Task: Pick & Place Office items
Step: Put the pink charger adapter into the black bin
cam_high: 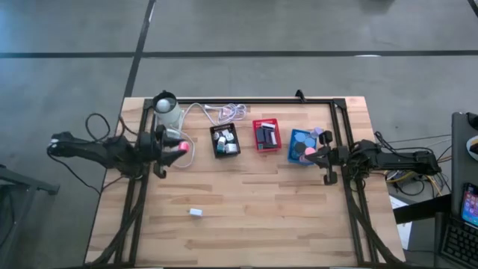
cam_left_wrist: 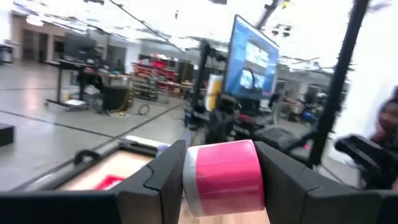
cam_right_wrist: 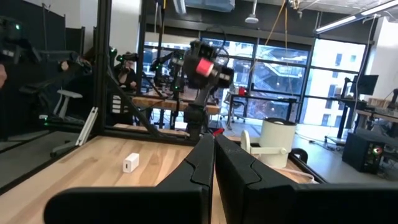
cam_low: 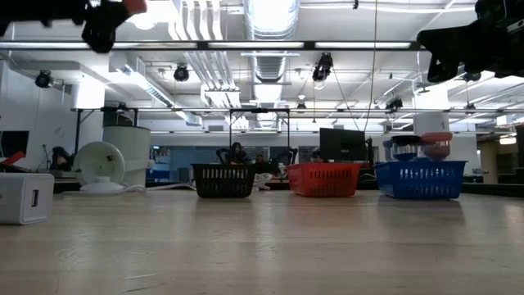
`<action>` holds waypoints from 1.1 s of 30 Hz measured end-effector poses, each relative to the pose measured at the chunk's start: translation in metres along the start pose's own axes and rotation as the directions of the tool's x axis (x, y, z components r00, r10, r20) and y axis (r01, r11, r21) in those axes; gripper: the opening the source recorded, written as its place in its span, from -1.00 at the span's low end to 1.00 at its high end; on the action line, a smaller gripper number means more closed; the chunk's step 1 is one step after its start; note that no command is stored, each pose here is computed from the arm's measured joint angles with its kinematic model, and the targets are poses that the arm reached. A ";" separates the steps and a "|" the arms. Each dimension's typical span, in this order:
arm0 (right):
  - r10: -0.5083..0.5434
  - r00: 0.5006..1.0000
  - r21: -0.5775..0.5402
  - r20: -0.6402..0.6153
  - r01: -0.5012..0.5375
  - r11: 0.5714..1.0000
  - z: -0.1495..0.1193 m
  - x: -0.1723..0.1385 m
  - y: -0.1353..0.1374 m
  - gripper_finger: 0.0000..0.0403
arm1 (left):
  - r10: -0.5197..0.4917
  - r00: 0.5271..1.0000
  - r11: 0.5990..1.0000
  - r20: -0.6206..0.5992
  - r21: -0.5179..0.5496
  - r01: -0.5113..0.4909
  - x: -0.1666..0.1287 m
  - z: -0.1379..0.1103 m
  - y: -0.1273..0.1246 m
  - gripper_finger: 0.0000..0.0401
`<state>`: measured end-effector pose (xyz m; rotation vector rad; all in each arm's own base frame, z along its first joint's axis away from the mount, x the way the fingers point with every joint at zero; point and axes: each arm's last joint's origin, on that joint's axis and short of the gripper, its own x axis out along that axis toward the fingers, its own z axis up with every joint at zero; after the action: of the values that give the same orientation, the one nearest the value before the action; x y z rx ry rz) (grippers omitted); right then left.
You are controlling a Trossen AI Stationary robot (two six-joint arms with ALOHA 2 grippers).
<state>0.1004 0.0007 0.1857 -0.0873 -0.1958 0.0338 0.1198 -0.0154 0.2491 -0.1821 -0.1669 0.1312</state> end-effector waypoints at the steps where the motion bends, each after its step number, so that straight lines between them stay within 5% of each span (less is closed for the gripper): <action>1: 0.000 1.000 0.000 0.001 0.000 1.000 0.000 0.000 0.000 -0.96 | 0.017 1.000 1.000 0.002 0.003 -0.017 0.003 0.009 -0.002 -0.16; 8: 0.000 1.000 0.000 0.002 0.000 1.000 0.000 0.000 0.000 -0.96 | 0.305 0.940 0.950 -0.150 0.120 -0.289 0.045 0.076 -0.018 -0.16; 16: 0.000 1.000 0.000 -0.001 0.000 1.000 0.000 0.000 0.000 -0.96 | 0.528 0.682 0.849 -0.506 0.339 -0.405 0.116 0.101 -0.013 -0.16; 19: 0.000 1.000 0.000 -0.001 0.000 1.000 0.000 0.000 0.000 -0.96 | 0.529 0.567 0.848 -0.631 0.376 -0.374 0.144 0.084 -0.002 -0.16; 22: 0.000 1.000 0.000 -0.002 0.000 1.000 0.000 0.000 0.000 -0.96 | 0.543 0.503 0.837 -0.672 0.391 -0.382 0.168 0.073 0.012 -0.16; 28: 0.001 1.000 0.000 -0.008 -0.001 1.000 -0.001 0.000 0.000 -0.96 | 0.547 0.278 0.825 -0.789 0.453 -0.339 0.198 0.012 0.048 -0.16; 33: 0.002 1.000 -0.004 -0.016 -0.002 1.000 -0.002 0.000 0.000 -0.96 | 0.510 0.180 0.845 -0.841 0.451 -0.286 0.214 -0.028 0.063 -0.16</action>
<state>0.1012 0.0007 0.1844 -0.0918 -0.1793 0.0345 0.3269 0.0727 0.2427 -0.0735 1.1720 0.5657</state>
